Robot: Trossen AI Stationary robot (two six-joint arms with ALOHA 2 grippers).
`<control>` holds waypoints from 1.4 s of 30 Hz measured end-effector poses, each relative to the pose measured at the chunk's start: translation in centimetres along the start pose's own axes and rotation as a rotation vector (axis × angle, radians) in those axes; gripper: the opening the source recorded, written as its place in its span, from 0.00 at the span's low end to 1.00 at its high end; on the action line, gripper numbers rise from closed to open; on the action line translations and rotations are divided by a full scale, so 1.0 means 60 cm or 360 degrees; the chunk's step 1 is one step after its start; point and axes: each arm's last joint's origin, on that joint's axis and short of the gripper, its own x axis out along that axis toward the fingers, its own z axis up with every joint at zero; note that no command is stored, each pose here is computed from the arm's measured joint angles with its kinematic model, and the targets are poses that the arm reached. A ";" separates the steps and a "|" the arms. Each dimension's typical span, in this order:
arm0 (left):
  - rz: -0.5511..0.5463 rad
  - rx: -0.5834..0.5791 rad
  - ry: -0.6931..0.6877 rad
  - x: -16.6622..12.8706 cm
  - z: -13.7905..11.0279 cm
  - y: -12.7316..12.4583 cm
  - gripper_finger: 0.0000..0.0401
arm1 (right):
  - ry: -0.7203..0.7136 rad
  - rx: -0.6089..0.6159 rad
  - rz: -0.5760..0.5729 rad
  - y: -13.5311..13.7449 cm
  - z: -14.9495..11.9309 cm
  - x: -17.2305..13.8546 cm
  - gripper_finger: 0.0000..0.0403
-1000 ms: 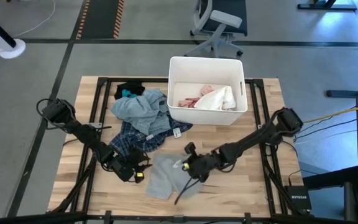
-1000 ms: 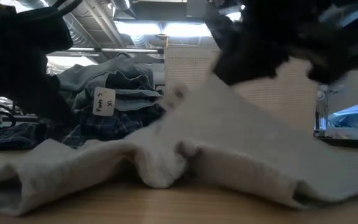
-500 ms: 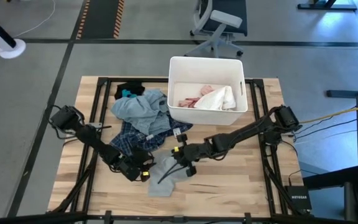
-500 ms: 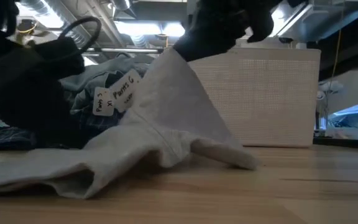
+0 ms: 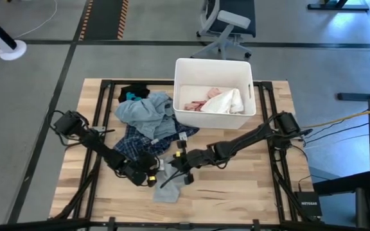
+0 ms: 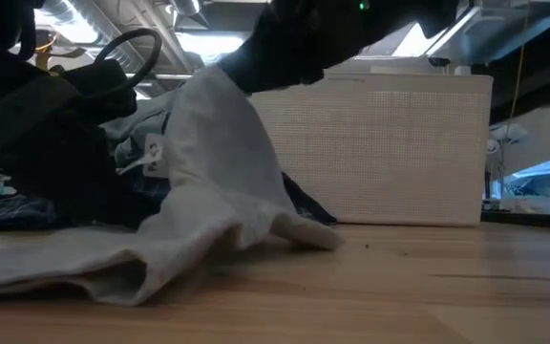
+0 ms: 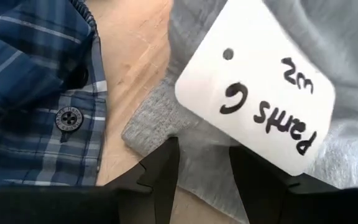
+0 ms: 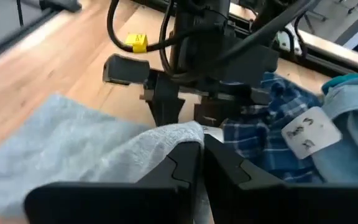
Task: Sort clothes
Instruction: Put the gray boxer into the white laundry bin
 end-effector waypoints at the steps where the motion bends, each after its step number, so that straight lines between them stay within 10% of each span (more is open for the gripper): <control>1: -0.0003 -0.0002 -0.0002 0.000 0.000 -0.001 0.35 | -0.0009 0.0046 0.0000 -0.001 -0.002 0.004 0.10; 8: -0.0027 0.0048 0.0012 -0.002 0.002 -0.002 0.35 | 0.0039 0.0045 0.0021 0.002 -0.017 0.016 0.29; 17: -0.0119 0.0134 0.0153 -0.047 0.019 0.000 0.35 | 0.0582 -0.0434 0.0142 -0.008 -0.021 -0.043 0.54; 26: -0.0067 0.0110 0.0144 -0.064 0.027 0.007 0.35 | 0.1006 -0.0564 0.0162 0.044 -0.074 -0.078 0.54; 42: -0.0036 0.0071 0.0115 -0.063 0.031 0.009 0.35 | 0.0723 -0.0919 0.0023 0.144 -0.140 -0.065 0.44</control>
